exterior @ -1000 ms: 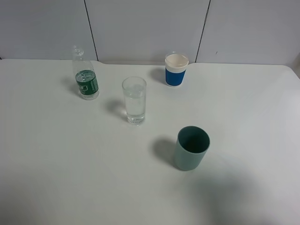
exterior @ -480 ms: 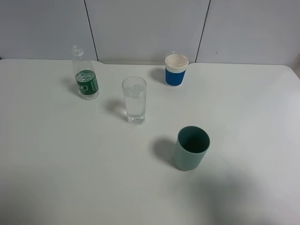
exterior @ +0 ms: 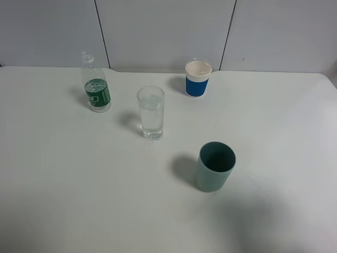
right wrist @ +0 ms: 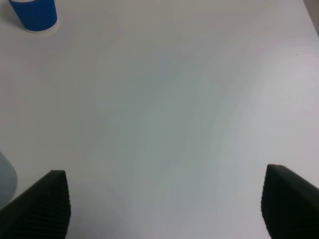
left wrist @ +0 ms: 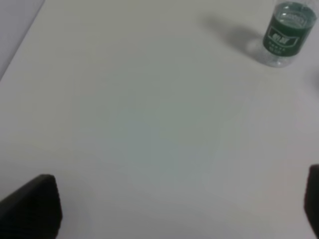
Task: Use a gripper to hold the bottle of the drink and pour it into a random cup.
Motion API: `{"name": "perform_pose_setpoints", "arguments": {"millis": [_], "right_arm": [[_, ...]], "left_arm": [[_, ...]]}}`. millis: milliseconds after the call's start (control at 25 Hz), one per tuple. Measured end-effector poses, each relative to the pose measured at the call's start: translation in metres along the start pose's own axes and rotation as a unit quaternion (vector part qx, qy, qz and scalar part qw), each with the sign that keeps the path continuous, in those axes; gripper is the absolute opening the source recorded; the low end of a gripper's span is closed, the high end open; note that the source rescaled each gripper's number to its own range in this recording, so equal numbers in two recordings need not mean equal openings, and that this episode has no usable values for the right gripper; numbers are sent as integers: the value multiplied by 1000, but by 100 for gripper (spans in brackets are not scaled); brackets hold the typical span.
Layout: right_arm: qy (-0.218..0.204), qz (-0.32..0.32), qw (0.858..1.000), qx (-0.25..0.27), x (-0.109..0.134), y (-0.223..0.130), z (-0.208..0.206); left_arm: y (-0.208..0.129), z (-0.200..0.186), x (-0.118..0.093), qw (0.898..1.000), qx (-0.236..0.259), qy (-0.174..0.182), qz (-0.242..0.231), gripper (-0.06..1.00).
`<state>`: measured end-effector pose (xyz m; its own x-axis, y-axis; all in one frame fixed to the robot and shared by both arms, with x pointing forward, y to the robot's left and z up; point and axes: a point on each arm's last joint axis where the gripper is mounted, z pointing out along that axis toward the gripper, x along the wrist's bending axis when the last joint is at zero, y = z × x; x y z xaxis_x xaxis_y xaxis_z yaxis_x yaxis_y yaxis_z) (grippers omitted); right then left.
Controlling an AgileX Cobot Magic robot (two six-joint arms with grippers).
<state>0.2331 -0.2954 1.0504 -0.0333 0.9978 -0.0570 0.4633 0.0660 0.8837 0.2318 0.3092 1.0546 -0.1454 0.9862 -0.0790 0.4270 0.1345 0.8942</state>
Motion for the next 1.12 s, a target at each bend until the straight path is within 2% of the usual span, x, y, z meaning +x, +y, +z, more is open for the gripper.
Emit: {"name": "perform_pose_setpoints", "arguments": {"millis": [1120], "right_arm": [[0,0,1000,0,0,0,0]], "left_arm": [[0,0,0,1000,0,-1,0,99]]}}
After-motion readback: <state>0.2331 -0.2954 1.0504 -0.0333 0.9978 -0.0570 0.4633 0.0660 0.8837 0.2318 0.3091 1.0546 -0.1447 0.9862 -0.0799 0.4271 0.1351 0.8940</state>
